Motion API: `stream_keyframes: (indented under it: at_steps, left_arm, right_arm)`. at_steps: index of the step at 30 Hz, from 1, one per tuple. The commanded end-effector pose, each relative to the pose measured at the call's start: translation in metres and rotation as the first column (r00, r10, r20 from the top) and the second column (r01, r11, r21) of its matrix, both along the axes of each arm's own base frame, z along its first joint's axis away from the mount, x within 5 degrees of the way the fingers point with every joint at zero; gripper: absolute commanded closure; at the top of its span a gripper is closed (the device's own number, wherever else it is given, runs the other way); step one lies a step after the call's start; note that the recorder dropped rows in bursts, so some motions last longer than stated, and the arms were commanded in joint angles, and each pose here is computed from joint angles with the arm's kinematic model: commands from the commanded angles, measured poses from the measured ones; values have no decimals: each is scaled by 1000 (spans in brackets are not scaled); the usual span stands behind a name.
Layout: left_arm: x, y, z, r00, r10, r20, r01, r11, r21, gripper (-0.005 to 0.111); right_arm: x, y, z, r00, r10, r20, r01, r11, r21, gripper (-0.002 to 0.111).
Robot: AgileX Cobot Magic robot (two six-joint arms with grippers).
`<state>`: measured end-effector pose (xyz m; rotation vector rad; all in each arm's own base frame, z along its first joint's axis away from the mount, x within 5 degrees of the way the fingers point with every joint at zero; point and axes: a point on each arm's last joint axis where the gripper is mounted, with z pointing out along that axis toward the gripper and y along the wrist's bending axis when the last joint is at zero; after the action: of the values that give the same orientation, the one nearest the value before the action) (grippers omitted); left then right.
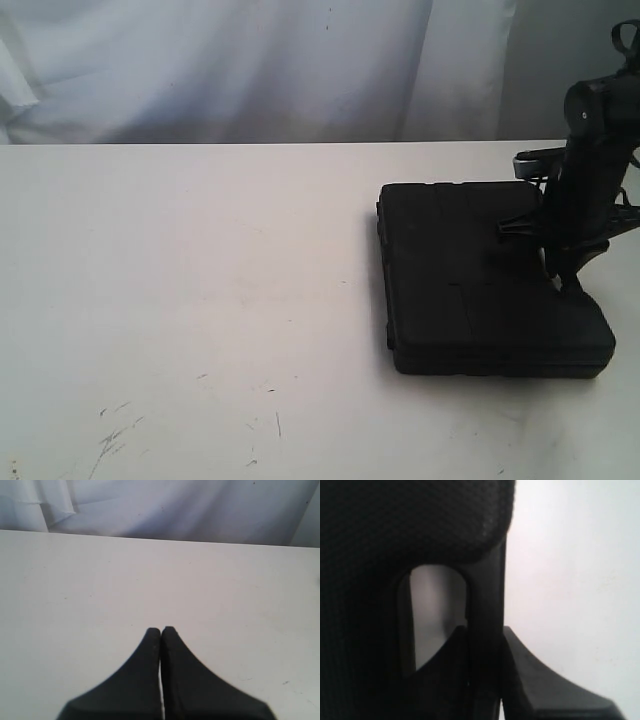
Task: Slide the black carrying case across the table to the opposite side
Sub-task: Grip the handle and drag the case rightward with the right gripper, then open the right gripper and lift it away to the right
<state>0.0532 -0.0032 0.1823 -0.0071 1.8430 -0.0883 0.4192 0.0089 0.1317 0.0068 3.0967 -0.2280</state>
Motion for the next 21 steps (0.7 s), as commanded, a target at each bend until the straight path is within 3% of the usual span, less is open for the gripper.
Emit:
stream_keyframes:
  at_steps: [1, 6, 14, 21]
  left_arm:
    - [0, 0, 0, 1000, 3, 14, -3, 1000, -5, 107]
    - [0, 0, 0, 1000, 3, 14, -3, 1000, -5, 107]
    - [0, 0, 0, 1000, 3, 14, -3, 1000, -5, 107]
    - [0, 0, 0, 1000, 3, 14, -3, 1000, -5, 107]
  right_arm:
    - [1, -3, 8, 999, 15, 28, -15, 1000, -2, 108]
    - [1, -2, 8, 1000, 6, 28, -6, 1000, 12, 104]
    - [0, -1, 14, 999, -13, 39, 12, 1000, 28, 72]
    - [-5, -1, 53, 991, -51, 124, 46, 998, 44, 70]
